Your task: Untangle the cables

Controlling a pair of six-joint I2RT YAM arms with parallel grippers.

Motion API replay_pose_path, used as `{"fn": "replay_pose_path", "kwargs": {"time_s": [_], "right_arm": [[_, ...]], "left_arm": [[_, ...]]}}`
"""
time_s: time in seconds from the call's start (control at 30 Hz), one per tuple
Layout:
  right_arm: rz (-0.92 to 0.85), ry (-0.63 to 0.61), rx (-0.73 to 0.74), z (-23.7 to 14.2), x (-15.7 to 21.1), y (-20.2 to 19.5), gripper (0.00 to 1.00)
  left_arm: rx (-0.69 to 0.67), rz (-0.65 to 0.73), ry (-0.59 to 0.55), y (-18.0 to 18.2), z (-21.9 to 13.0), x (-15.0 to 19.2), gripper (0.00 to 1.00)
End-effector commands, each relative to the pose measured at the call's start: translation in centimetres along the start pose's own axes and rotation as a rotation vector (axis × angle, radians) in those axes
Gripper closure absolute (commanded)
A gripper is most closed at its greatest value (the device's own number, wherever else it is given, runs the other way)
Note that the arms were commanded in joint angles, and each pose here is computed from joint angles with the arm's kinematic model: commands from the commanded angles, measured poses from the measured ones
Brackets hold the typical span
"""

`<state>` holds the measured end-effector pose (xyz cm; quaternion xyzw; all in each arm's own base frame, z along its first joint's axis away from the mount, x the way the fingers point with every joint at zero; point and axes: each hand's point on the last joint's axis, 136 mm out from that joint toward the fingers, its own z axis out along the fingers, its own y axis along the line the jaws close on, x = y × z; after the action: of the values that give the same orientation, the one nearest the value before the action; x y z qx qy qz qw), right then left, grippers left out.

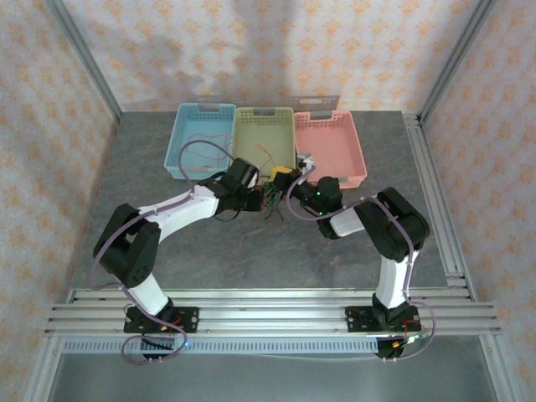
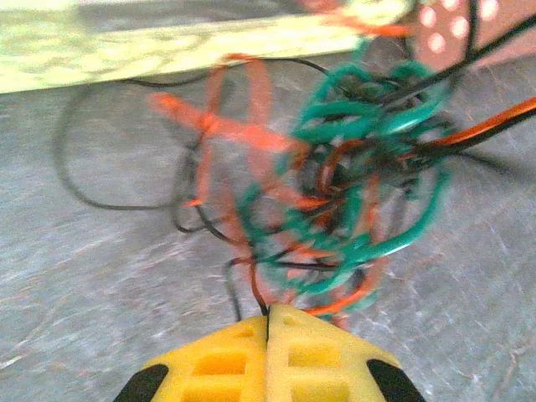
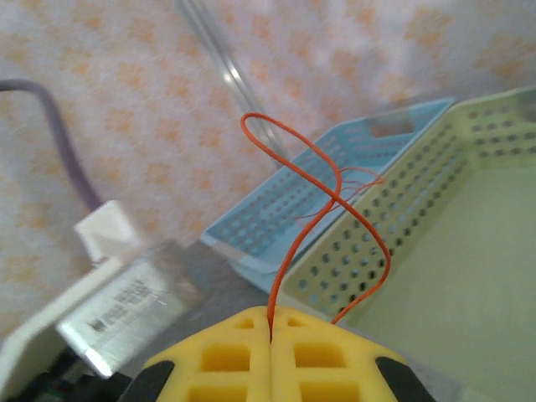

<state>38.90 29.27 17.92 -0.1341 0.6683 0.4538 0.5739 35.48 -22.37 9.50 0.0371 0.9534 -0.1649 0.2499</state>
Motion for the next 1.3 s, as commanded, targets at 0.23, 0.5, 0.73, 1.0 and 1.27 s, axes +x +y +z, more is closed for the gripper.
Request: {"fn": "replay_pose_path", "kwargs": {"time_s": [0.23,0.5,0.73,1.0,1.27], "right_arm": [[-0.162,-0.314,0.570,-6.9,-6.6,-7.2,1.00],[-0.221,-0.379,0.829,-10.8,-7.7,-9.9,1.00],[-0.241,-0.458,1.044,-15.5,-9.5,-11.6,1.00],[-0.148,-0.444,0.845,-14.2,-9.6,-11.9,1.00],[-0.149,-0.243,0.178,-5.6,-8.4,-2.1,1.00]], "left_arm": [[-0.333,-0.336,-0.388,12.1,-9.3,-2.8,1.00],[-0.515,-0.454,-0.651,16.4,-17.0,-1.5,1.00],[-0.618,-0.509,-0.742,18.4,-20.1,-0.4,1.00],[-0.436,-0.431,-0.666,15.5,-16.9,-1.9,1.00],[-0.106,-0.254,-0.539,8.4,-12.8,-3.8,0.98]]}}
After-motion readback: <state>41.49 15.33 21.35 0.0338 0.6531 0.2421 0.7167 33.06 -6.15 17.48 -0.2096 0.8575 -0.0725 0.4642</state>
